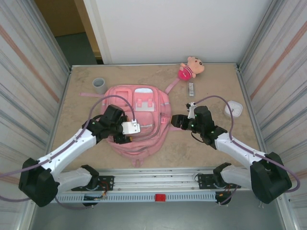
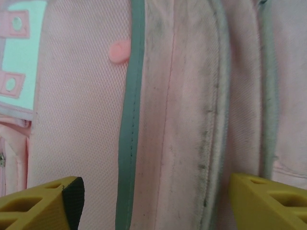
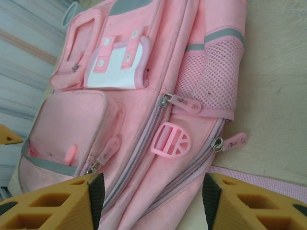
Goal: Pack books, pencil case, and school supplies into a backpack
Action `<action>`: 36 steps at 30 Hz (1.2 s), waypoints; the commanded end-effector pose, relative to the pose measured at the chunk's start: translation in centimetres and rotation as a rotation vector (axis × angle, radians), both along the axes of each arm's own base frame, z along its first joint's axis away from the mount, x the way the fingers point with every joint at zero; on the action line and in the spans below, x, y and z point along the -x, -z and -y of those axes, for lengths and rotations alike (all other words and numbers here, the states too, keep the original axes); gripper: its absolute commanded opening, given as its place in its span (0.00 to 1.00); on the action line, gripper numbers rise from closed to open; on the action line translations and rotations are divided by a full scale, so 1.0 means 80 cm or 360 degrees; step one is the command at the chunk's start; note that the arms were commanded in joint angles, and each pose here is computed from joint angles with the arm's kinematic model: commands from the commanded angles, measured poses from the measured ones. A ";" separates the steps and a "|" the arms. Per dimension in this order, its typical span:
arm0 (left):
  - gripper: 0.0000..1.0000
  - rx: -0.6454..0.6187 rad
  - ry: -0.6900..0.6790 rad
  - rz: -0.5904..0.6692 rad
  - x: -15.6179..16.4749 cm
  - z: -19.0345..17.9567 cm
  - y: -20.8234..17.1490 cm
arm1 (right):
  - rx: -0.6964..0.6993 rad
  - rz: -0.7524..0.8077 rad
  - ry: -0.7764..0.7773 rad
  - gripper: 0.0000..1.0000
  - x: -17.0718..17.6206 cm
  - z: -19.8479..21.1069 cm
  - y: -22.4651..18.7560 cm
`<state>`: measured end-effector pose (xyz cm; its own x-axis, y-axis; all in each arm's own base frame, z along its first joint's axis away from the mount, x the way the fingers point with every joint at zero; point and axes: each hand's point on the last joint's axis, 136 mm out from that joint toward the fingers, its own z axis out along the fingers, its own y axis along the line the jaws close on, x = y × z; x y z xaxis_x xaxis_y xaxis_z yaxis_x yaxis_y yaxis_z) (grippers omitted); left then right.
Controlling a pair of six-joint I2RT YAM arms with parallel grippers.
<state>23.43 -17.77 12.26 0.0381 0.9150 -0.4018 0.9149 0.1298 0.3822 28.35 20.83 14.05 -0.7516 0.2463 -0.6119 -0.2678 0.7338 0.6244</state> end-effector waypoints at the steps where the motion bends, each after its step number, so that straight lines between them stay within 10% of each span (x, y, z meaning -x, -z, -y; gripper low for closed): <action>1: 0.79 -0.0121 -0.0022 0.0111 -0.020 -0.005 0.006 | -0.0025 0.0076 -0.0049 0.59 0.001 -0.007 -0.015; 5: 0.74 -0.0105 -0.0018 0.0139 -0.025 0.004 0.011 | -0.0034 0.0088 -0.0050 0.59 0.003 -0.006 -0.015; 8: 0.43 -0.0028 -0.0048 0.0183 -0.029 0.017 0.002 | -0.0042 0.0164 -0.0002 0.59 0.003 0.001 -0.023; 16: 0.01 0.0508 0.0071 0.0211 -0.019 0.105 -0.040 | -0.0024 0.0308 -0.0008 0.61 0.009 0.011 -0.060; 26: 0.00 0.0672 0.0022 0.0232 -0.040 0.136 -0.063 | -0.0168 0.0298 -0.0231 0.58 0.063 -0.030 -0.093; 36: 0.00 0.0913 0.0008 0.0230 -0.047 0.148 -0.092 | -0.0106 -0.0137 -0.0146 0.49 0.089 -0.052 0.036</action>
